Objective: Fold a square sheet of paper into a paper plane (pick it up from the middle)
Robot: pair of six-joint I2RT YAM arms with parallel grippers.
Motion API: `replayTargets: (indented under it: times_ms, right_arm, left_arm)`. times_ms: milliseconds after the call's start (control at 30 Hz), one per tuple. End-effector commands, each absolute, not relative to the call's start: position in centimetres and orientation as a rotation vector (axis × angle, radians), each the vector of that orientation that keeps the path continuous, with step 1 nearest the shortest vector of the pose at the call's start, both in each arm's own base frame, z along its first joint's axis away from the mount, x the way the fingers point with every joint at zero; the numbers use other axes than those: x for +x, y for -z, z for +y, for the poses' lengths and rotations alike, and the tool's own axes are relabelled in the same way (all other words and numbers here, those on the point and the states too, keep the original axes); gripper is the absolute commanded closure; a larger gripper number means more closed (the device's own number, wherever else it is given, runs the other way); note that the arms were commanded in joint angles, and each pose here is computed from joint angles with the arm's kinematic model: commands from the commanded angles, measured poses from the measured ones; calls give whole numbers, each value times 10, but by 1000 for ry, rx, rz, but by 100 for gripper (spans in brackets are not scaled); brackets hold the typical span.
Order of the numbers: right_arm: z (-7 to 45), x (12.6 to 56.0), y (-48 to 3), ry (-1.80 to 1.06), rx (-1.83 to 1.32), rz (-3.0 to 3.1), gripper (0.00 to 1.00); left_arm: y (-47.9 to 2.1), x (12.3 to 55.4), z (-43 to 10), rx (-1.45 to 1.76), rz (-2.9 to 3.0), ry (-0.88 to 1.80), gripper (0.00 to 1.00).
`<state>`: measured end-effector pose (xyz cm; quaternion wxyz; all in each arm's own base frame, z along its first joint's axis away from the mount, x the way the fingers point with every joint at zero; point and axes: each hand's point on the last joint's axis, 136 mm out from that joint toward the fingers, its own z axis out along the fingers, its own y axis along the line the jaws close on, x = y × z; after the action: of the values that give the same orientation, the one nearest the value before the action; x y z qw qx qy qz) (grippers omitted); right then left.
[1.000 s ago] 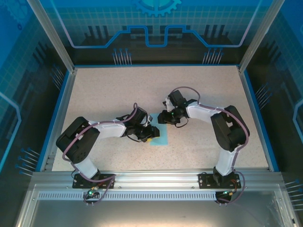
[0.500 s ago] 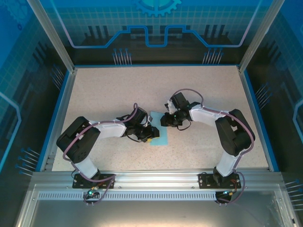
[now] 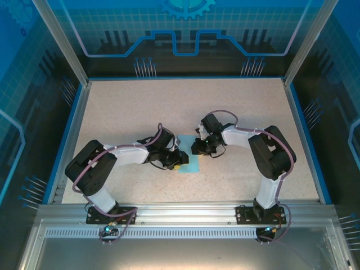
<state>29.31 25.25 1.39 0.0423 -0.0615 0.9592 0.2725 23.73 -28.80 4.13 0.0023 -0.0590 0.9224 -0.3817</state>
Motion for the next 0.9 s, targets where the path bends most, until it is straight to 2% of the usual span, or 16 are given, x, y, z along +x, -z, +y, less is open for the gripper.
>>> replayTargets:
  times_ms: [0, 267, 633, 867]
  right_arm:
    - [244, 282, 7, -775, -146, 3011, 78]
    - [244, 282, 10, -775, -130, 3018, 78]
    - [248, 282, 5, -834, -128, 3005, 78]
    - [247, 284, -1, -879, -106, 2988, 78]
  left_arm:
    - [-47, 217, -289, -144, 2938, 1249, 59]
    - [-68, 226, -311, -89, 2851, 1405, 62]
    - [-66, 262, -316, -155, 2762, 1307, 55]
    - [-54, 272, -313, -211, 2750, 1248, 56]
